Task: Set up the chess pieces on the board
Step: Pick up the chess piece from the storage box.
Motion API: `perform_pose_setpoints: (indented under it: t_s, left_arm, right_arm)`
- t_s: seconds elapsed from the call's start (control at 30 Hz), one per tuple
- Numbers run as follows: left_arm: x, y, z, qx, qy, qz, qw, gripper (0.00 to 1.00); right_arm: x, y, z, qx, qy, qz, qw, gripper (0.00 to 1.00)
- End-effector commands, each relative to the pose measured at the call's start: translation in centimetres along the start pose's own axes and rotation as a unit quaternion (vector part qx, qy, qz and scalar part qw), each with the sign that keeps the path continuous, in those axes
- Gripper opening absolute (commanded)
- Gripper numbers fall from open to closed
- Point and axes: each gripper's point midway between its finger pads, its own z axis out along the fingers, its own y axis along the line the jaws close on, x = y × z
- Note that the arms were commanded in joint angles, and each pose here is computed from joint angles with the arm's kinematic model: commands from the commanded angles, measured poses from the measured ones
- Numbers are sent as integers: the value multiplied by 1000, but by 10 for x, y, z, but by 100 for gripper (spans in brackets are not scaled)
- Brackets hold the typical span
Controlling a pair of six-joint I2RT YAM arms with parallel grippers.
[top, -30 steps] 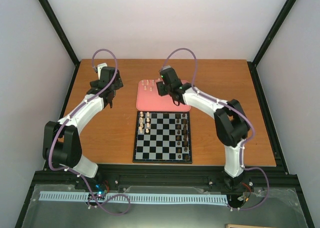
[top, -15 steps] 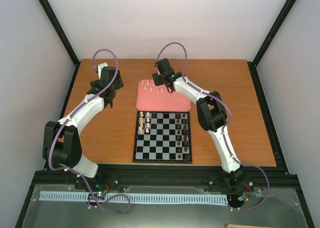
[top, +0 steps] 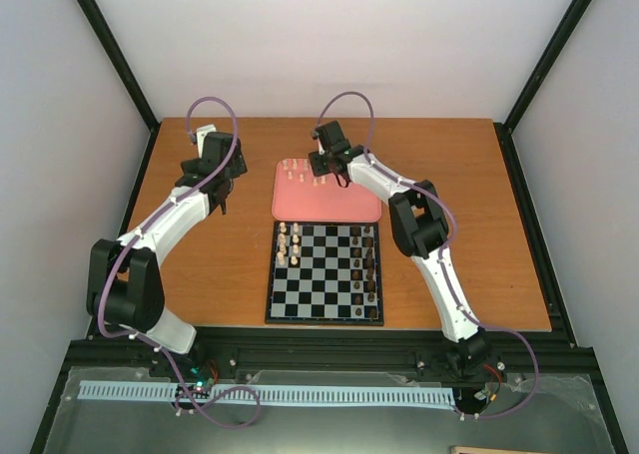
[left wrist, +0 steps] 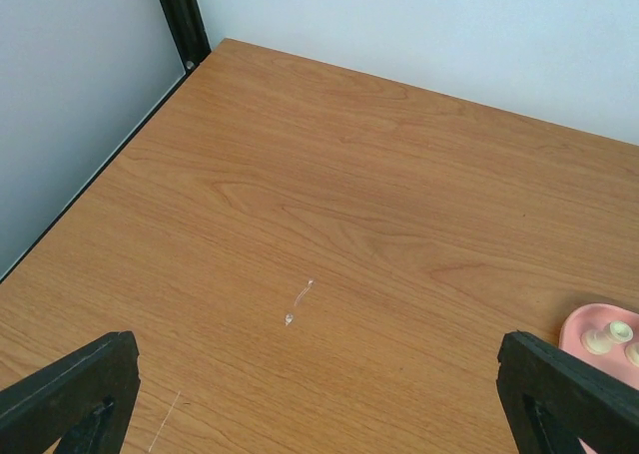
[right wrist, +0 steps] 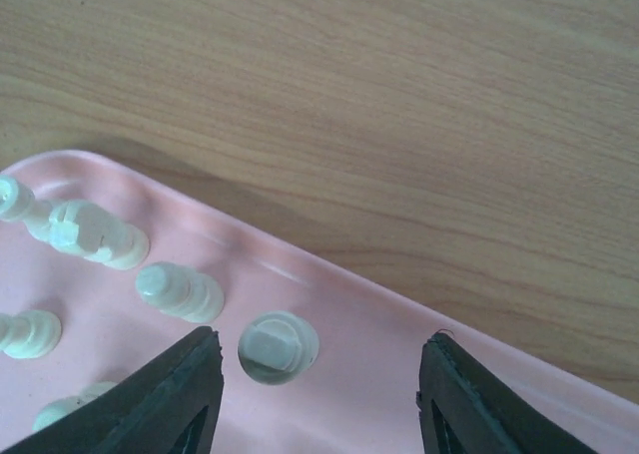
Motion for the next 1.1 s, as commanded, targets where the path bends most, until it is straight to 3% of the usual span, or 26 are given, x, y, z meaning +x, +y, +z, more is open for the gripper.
perform_pose_setpoints:
  t_s: [0.0, 0.2, 0.43, 0.73, 0.87, 1.07]
  left_arm:
    - [-17, -6, -3, 2, -17, 1, 1000, 100]
    - [-17, -5, -5, 2, -19, 1, 1000, 100]
    - [-17, -5, -5, 2, -19, 1, 1000, 100]
    - [-17, -4, -6, 0, -19, 1, 1000, 100]
    - [-17, -4, -6, 0, -20, 1, 1000, 100]
    - [-19, -3, -7, -2, -22, 1, 1000, 100]
  right_arm:
    - [-6, 2, 3, -11, -4, -4, 1000, 53]
    - [-12, 1, 7, -10, -9, -7, 1000, 47]
    - [-10, 2, 13, -15, -1, -7, 1000, 31]
    - [-6, 3, 12, -21, 8, -5, 1000, 18]
    - [-17, 1, 4, -16, -6, -6, 1000, 10]
    - [-53, 1, -27, -15, -56, -17, 998, 6]
